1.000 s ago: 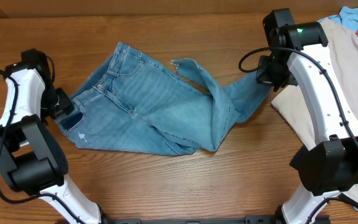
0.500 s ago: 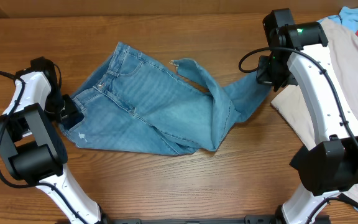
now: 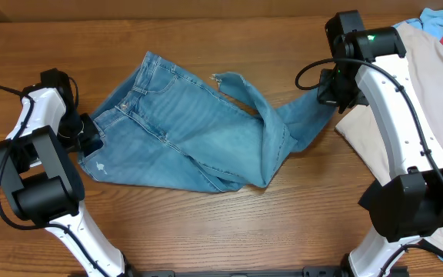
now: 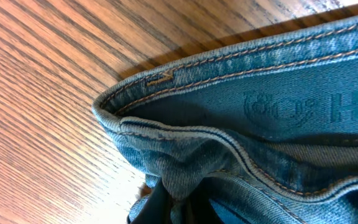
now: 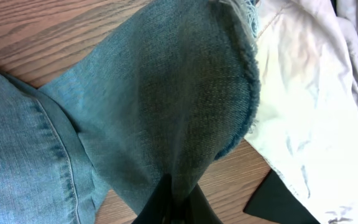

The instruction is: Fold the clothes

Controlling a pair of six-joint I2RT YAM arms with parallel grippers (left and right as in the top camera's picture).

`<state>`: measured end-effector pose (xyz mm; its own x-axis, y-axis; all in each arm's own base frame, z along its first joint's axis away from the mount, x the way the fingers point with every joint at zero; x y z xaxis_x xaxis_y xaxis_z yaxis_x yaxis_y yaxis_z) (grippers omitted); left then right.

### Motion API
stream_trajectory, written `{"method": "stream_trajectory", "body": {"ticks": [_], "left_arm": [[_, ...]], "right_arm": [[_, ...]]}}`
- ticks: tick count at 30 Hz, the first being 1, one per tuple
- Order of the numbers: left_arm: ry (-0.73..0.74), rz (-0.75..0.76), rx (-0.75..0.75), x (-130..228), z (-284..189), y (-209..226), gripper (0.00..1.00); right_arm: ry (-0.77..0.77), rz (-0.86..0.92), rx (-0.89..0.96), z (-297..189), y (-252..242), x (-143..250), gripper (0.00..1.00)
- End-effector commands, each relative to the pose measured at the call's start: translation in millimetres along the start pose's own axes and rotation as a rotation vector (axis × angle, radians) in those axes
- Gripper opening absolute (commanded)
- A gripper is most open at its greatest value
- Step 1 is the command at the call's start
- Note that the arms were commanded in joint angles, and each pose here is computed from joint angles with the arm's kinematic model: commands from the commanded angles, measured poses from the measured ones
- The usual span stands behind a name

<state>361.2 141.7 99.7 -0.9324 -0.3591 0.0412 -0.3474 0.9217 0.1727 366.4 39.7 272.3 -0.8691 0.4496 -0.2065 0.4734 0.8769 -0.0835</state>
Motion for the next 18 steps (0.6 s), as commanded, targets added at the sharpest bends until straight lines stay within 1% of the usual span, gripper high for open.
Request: {"method": "stream_trajectory", "body": {"ticks": [1, 5, 8, 10, 12, 14, 16, 18], "left_arm": [[0.051, 0.008, 0.014, 3, 9, -1, 0.04], [-0.05, -0.022, 0.019, -3, -36, 11, 0.04], [-0.194, -0.08, 0.02, -7, -85, 31, 0.04], [-0.291, -0.126, 0.014, -6, -116, 46, 0.04], [-0.356, -0.214, -0.018, -1, -138, 63, 0.04], [-0.382, -0.313, -0.046, 6, -149, 79, 0.04], [-0.367, -0.379, -0.047, 12, -149, 89, 0.04], [-0.333, -0.408, -0.048, 17, -145, 95, 0.04]], "right_arm": [[-0.016, 0.004, 0.006, -2, -1, -2, 0.04], [-0.015, 0.013, 0.008, -1, -4, -3, 0.04], [0.004, 0.033, 0.025, 1, -12, -5, 0.04], [0.029, 0.055, 0.05, 2, -24, -7, 0.04], [0.056, 0.091, 0.078, 4, -39, -10, 0.04], [0.085, 0.137, 0.101, 7, -58, -15, 0.04], [0.112, 0.187, 0.119, 10, -77, -19, 0.04], [0.139, 0.225, 0.131, 12, -92, -21, 0.04]]}}
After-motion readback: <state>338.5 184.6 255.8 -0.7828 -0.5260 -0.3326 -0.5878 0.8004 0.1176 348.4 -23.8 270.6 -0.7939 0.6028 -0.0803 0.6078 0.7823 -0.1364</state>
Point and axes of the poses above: each gripper's point midway between its finger pads, its own z axis out along the fingers, its own y axis along the line the jaws close on, x = y × z, the point moved 10 cm from there along -z, back along the fingers, and after that the axes turned 15 degrees about z, right-handed, at the moved point
